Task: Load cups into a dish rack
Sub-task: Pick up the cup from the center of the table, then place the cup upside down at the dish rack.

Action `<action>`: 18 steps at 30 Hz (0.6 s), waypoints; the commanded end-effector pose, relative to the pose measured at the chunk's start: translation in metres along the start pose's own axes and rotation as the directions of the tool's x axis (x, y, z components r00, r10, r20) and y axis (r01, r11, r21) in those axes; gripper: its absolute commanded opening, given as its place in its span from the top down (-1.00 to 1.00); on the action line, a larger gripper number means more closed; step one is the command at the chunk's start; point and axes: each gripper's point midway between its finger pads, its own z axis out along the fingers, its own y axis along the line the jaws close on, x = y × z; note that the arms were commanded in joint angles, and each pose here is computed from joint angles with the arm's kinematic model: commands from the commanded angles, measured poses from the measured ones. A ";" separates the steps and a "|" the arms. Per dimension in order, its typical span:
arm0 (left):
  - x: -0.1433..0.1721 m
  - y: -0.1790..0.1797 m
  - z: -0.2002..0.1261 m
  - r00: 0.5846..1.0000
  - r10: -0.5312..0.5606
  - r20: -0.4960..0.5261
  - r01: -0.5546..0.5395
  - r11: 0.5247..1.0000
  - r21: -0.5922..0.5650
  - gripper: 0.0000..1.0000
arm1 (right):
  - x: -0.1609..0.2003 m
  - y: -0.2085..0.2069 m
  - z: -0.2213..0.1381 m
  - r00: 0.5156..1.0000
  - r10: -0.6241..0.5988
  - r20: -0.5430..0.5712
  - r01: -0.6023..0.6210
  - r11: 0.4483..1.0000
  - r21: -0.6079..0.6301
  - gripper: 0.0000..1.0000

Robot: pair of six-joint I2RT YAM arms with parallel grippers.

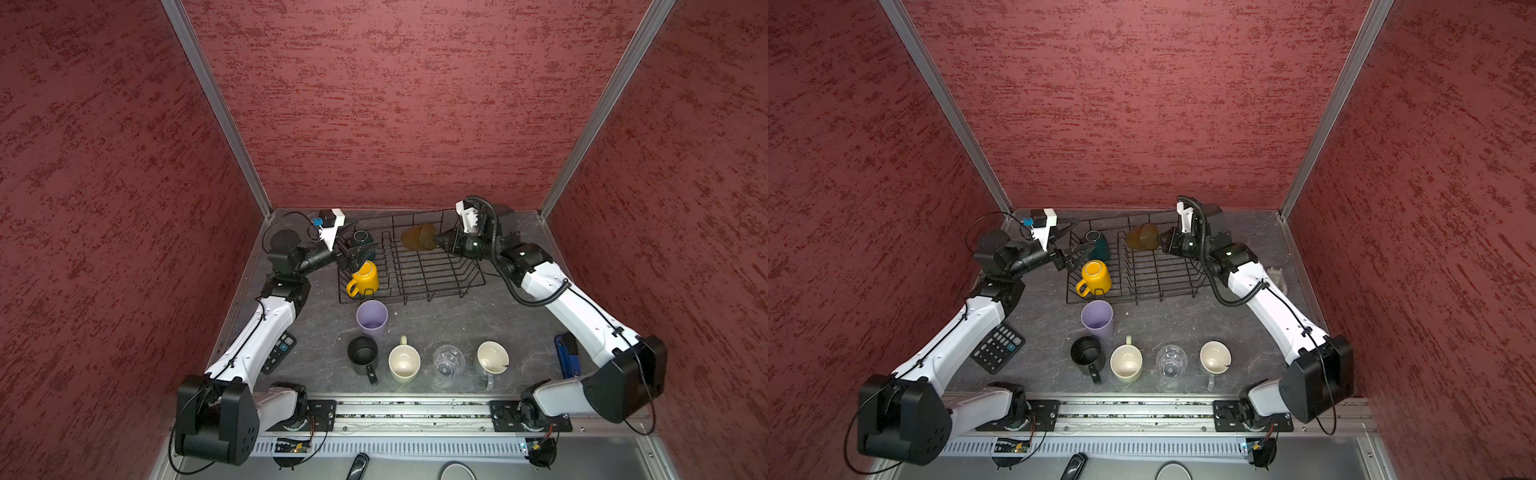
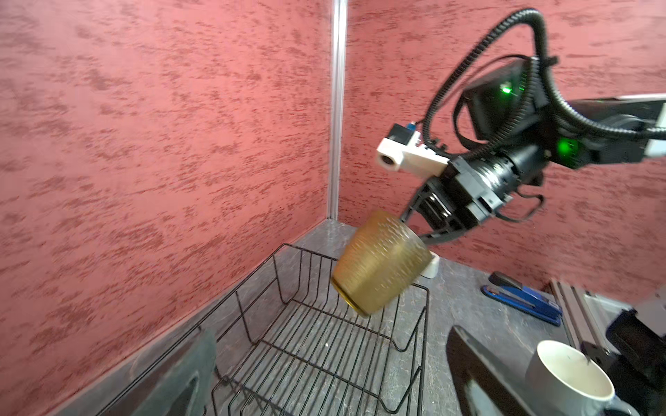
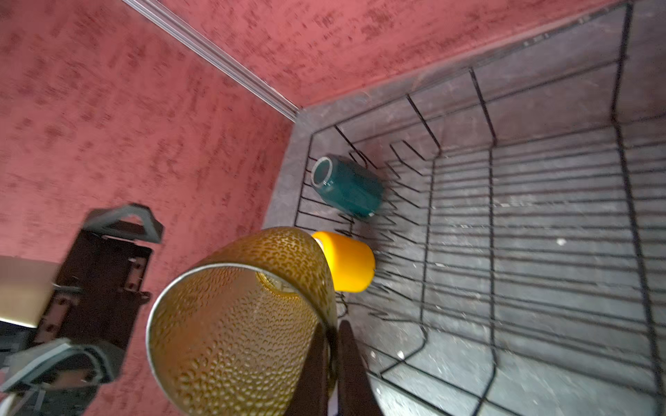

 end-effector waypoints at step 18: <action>0.003 -0.021 0.044 0.981 0.177 0.074 -0.190 0.948 0.254 -0.99 | -0.001 0.073 -0.009 0.995 -0.061 -0.073 0.026 0.911 -0.411 1.00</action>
